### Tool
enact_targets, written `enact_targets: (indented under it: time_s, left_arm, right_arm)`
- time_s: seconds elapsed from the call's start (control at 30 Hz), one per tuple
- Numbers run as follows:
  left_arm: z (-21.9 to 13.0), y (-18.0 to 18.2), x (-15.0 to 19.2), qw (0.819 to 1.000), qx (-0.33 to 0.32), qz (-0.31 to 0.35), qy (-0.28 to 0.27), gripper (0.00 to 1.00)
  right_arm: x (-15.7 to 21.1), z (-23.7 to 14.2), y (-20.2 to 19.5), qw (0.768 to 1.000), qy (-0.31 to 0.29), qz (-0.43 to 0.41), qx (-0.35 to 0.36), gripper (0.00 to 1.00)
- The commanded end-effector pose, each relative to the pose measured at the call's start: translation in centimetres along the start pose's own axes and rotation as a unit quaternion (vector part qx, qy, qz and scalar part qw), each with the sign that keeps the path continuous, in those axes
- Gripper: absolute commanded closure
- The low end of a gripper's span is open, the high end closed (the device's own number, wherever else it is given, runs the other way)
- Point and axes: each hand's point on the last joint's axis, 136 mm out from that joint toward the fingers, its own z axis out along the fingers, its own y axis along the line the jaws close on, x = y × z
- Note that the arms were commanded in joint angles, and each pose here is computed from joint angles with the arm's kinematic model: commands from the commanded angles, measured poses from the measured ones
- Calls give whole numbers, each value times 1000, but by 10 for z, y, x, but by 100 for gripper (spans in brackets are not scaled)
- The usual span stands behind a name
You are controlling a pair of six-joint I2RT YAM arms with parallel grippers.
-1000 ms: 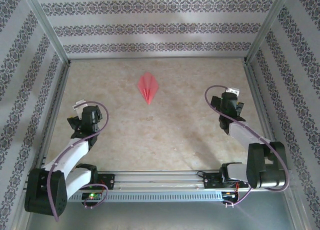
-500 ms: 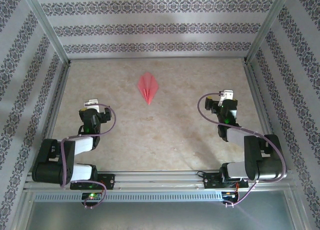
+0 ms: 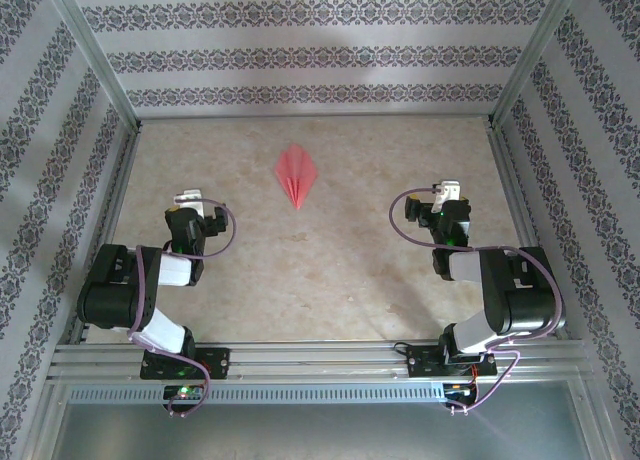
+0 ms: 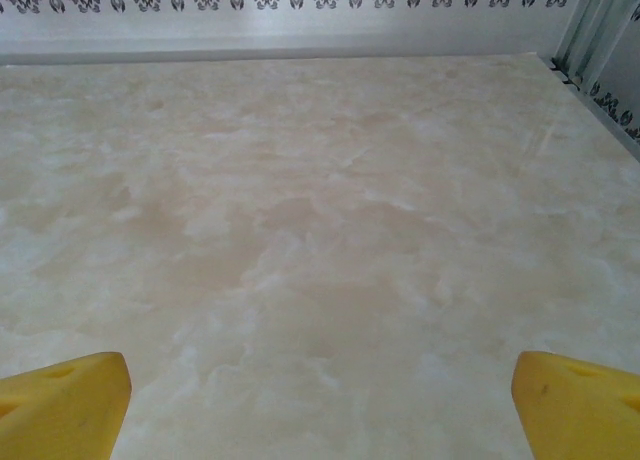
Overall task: Fold a paper plane with a square sheet of paper (pick it up from the middle)
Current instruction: Reset both arms
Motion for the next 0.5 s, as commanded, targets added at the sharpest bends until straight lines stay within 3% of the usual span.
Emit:
enact_targets:
  time_s: [0.0, 0.47]
  left_arm:
    - [4, 0, -11, 1000, 7, -2, -25, 1]
    - [1, -2, -12, 999, 11, 2, -38, 1]
  right_arm:
    - [-10, 1, 0, 1000, -18, -3, -6, 2]
    - [-10, 1, 0, 1000, -18, -3, -6, 2]
